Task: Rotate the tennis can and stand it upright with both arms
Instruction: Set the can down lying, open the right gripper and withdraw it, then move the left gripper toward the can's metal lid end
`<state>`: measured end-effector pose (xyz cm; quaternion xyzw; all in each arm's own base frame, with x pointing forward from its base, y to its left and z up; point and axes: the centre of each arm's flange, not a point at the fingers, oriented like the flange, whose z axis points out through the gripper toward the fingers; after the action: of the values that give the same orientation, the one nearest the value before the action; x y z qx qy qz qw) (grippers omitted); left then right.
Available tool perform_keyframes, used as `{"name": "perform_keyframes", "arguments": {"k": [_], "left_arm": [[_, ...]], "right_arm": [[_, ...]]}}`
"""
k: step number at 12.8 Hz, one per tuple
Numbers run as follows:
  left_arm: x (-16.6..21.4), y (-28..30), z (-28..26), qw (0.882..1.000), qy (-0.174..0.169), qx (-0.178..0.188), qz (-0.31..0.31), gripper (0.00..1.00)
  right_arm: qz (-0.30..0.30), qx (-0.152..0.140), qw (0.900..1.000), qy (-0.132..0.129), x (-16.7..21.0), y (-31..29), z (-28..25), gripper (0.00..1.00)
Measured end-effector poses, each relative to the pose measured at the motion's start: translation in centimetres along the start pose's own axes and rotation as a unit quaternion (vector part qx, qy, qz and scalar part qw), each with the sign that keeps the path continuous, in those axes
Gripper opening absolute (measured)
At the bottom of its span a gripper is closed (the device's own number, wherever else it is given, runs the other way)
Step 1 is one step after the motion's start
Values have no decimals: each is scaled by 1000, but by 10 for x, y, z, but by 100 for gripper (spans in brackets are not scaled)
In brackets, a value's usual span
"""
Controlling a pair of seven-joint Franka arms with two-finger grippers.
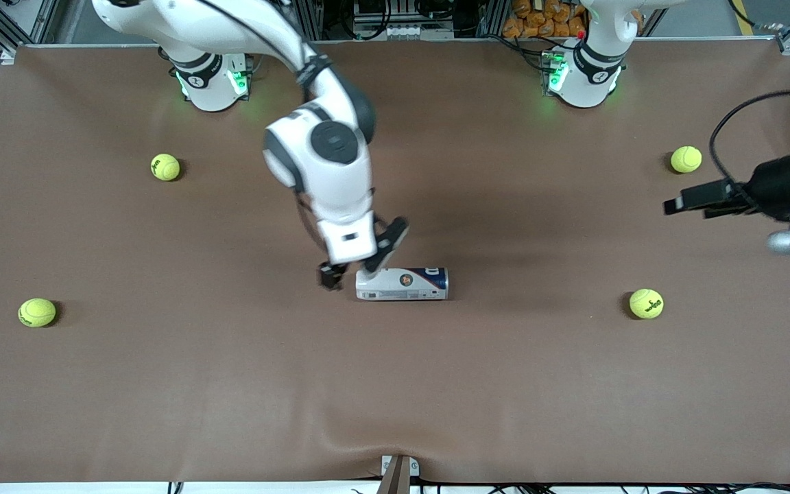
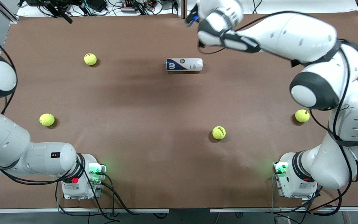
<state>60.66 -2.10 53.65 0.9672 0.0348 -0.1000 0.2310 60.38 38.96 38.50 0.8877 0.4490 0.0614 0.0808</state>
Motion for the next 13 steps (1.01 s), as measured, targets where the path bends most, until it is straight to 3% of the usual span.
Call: {"name": "perform_keyframes", "arguments": {"k": [3, 7, 10, 13], "left_arm": [[21, -4, 35, 998, -30, -49, -9, 100], [38, -10, 92, 992, -44, -118, 24, 100], [42, -33, 148, 979, -46, -193, 52, 100], [48, -41, 186, 971, -57, -221, 70, 100]], "right_arm": [[100, 18, 994, -43, -69, 114, -3, 100], [221, 76, 969, -81, -178, 214, -48, 100], [283, 73, 953, -84, -252, 259, -100, 100], [339, 71, 934, -86, -326, 283, -140, 100]]}}
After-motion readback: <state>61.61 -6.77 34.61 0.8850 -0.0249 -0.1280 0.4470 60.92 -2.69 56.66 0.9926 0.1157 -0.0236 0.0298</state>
